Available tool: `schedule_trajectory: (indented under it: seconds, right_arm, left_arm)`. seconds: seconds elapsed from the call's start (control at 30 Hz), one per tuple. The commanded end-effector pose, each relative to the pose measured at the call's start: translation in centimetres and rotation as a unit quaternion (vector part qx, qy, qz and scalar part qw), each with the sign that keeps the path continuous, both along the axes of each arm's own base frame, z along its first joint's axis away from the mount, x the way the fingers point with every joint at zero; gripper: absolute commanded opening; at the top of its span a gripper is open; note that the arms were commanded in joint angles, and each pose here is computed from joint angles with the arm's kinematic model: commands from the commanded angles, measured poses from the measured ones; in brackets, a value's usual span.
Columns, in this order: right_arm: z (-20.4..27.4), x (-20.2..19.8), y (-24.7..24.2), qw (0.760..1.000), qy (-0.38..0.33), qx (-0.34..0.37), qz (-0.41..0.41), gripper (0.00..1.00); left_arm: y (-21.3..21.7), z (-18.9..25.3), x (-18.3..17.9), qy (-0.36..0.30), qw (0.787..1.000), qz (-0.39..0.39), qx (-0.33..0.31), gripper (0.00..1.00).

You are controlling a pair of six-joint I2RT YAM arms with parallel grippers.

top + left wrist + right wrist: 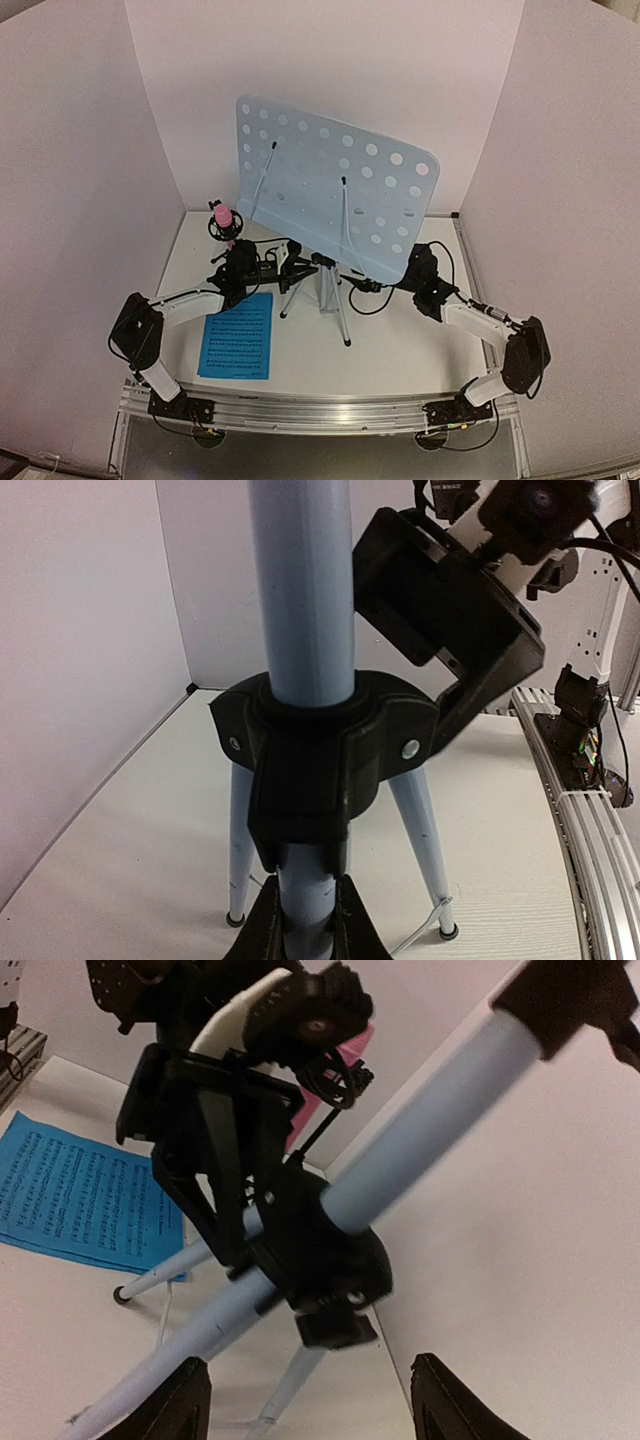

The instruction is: Set up the instrument practice props

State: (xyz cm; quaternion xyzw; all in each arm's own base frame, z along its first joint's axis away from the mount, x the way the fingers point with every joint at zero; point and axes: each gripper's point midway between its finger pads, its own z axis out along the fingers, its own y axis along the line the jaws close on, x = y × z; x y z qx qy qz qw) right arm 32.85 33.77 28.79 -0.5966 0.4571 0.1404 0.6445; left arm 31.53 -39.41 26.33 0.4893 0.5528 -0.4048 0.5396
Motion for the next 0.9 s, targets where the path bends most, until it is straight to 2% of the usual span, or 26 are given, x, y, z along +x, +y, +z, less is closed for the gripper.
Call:
schedule_trajectory:
  seconds: [0.0,0.27,0.57,0.7,0.87]
  right_arm:
    - [2.2,0.0,1.1,0.994,-0.106,-0.035,0.008,0.56]
    - [0.8,-0.4,2.1,0.991,-0.107,-0.077,0.026,0.39]
    - [-0.2,1.6,2.2,0.986,-0.122,-0.113,-0.002,0.32]
    - [-0.6,1.4,2.5,0.986,-0.117,-0.117,0.006,0.22]
    - [-1.2,0.7,2.5,0.989,-0.086,-0.119,0.009,0.01]
  left_arm:
    - [-0.6,1.9,0.0,-0.040,0.999,-0.007,-0.017,0.00]
    - [-0.7,1.9,0.2,-0.041,0.999,-0.007,-0.016,0.00]
    - [-0.6,1.7,0.0,-0.040,0.999,-0.009,-0.016,0.00]
    - [-0.6,1.7,0.0,-0.044,0.999,-0.008,-0.016,0.00]
    - [-0.6,1.7,-0.1,-0.046,0.999,-0.007,-0.015,0.00]
